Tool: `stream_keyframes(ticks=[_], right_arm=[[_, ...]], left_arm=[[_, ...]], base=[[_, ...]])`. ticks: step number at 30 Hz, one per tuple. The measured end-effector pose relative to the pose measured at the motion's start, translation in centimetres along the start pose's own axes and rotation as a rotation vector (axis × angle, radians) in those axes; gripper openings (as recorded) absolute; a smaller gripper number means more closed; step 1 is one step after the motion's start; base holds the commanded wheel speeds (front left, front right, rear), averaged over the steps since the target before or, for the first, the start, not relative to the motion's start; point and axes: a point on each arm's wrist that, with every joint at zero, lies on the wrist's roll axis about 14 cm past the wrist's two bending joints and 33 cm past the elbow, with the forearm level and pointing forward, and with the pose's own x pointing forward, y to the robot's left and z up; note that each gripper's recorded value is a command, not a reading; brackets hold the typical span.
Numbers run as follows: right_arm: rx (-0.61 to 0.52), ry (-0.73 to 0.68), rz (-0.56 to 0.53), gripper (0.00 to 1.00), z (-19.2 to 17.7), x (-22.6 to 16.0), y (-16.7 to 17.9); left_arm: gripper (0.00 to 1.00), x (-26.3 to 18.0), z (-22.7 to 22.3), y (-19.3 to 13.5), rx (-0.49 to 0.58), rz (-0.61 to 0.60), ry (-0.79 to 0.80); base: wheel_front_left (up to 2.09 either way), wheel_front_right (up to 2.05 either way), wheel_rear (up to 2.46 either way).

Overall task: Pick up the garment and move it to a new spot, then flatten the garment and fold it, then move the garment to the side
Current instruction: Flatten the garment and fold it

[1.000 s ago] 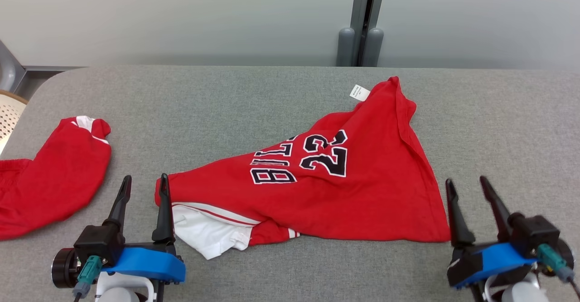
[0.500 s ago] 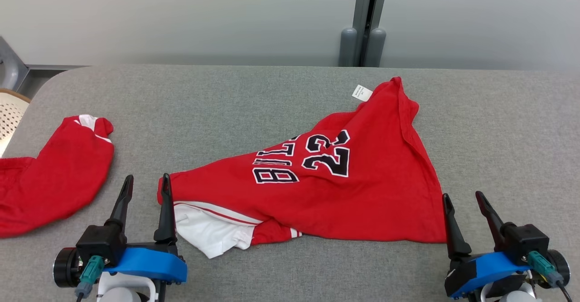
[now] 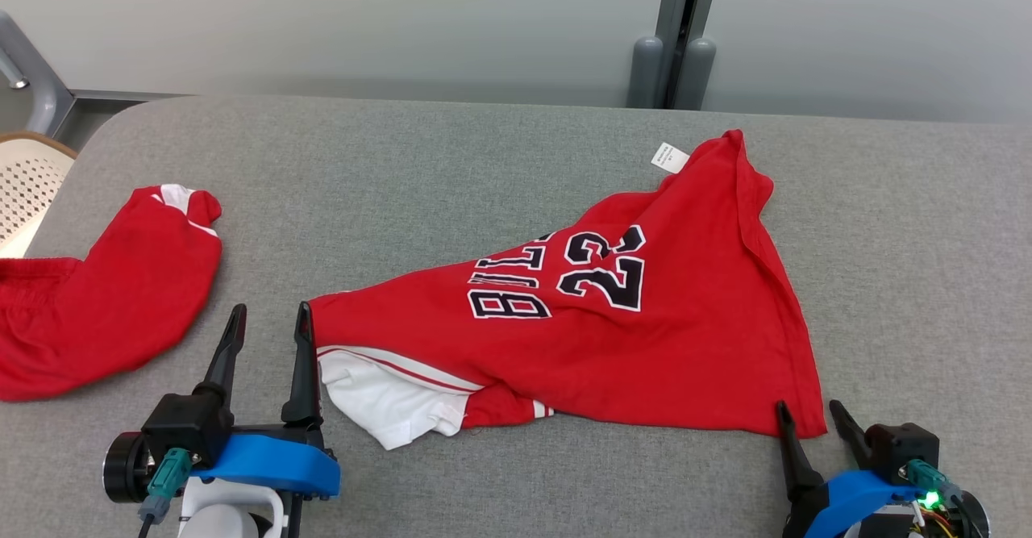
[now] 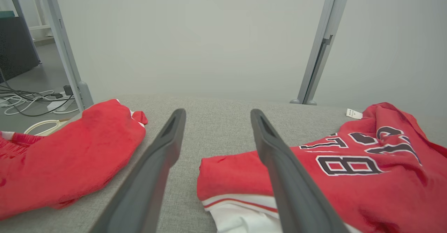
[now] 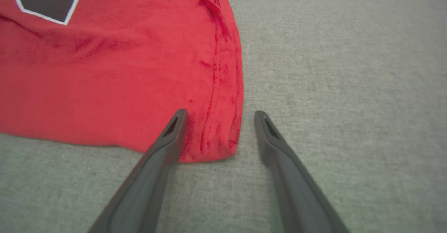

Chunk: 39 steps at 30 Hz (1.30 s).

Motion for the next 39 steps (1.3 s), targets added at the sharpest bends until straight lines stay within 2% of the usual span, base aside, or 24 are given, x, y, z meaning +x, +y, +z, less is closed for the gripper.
stream_keyframes(ticks=[4, 5, 6, 10, 15, 22, 27, 28, 29, 30, 34, 39], right_arm=[[0.015, 0.016, 0.013, 1.0, -0.4, 0.4, 0.5], [0.02, 0.013, 0.019, 0.42, -0.3, 0.5, 0.7], [0.025, 0.009, 0.023, 0.0, -0.1, 0.6, 0.9], [0.04, -0.036, 0.02, 0.0, 1.3, 0.6, 0.9], [0.038, -0.11, -0.044, 0.0, 3.4, -0.1, -1.9], [0.009, -0.134, -0.156, 0.0, 3.7, -2.8, -7.0], [0.017, -0.107, -0.216, 0.0, 2.5, -4.7, -9.2], [0.02, -0.107, -0.219, 0.16, 2.5, -4.8, -9.3], [0.022, -0.11, -0.219, 0.51, 2.5, -4.8, -9.2], [0.029, -0.113, -0.219, 1.0, 2.6, -4.8, -9.1], [0.033, -0.168, -0.211, 1.0, 4.3, -4.6, -8.7], [0.004, -0.324, -0.192, 1.0, 9.3, -4.4, -7.8]], left_arm=[[1.0, 0.0, -0.1, 0.1, -0.002, 0.004, 0.004], [1.0, 0.0, -0.2, 0.1, -0.002, 0.004, 0.005], [1.0, 0.1, -0.2, 0.1, -0.003, 0.004, 0.005], [1.0, 0.3, -0.1, 0.0, -0.004, -0.001, 0.003], [1.0, 0.5, 0.0, -0.8, -0.003, -0.022, -0.001], [1.0, 0.4, 0.0, -1.6, -0.009, -0.046, -0.002], [1.0, 0.3, -0.1, -1.9, -0.011, -0.054, 0.001], [1.0, 0.3, -0.1, -2.0, -0.011, -0.057, 0.0], [1.0, 0.3, 0.0, -2.1, -0.011, -0.059, -0.001], [1.0, 0.3, 0.0, -2.1, -0.011, -0.06, -0.002], [1.0, 0.2, 0.2, -2.4, -0.011, -0.068, -0.007], [1.0, 0.0, 0.4, -2.3, -0.01, -0.066, -0.012]], base=[[0.0, 0.0, 0.0], [0.0, 0.0, 0.0], [0.0, 0.0, 0.0], [0.0, 0.0, 0.0], [0.0, 0.0, 0.0], [0.0, 0.0, 0.0], [0.0, 0.0, 0.0], [0.0, 0.0, 0.0], [0.0, 0.0, 0.0], [0.0, 0.0, 0.0], [0.0, 0.0, 0.0], [0.0, 0.0, 0.0]])
